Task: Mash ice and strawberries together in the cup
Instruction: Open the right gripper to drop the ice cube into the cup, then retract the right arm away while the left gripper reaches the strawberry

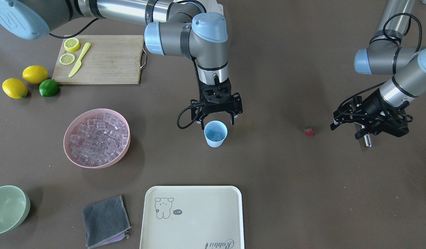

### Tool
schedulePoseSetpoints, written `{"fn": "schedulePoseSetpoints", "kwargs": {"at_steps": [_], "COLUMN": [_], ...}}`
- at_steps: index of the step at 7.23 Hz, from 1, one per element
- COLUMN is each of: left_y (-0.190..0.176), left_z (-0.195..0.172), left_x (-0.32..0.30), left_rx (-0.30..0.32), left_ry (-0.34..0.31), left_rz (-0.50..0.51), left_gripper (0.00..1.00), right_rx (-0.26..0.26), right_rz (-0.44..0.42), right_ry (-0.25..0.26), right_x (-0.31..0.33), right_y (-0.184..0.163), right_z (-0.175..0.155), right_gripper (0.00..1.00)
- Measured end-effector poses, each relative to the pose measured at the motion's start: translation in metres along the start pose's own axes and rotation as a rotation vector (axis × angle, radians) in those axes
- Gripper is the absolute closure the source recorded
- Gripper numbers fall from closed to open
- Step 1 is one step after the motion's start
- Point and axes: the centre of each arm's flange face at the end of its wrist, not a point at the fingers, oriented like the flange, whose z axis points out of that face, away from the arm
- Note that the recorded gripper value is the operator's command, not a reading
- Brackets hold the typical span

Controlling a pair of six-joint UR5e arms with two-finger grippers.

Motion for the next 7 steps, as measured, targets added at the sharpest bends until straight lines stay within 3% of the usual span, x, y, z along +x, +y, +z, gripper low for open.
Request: {"fn": "schedulePoseSetpoints", "kwargs": {"at_steps": [2, 4, 7], "left_y": [0.016, 0.034, 0.053], "left_z": [0.031, 0.067, 0.086], "left_x": [0.027, 0.063, 0.066], "left_rx": [0.006, 0.008, 0.001], "left_ry": [-0.037, -0.063, -0.100], "left_rz": [-0.012, -0.011, -0.019], "left_gripper": [0.03, 0.03, 0.03], "right_rx": [-0.097, -0.160, -0.193], "right_rz": [-0.050, -0.125, -0.259], "right_ry": [0.002, -0.037, -0.030], "right_x": [0.133, 0.308, 0.490], "right_y": [-0.055, -0.098, -0.097], "right_z": [-0.052, -0.114, -0.148], "right_gripper": [0.01, 0.01, 0.01]}}
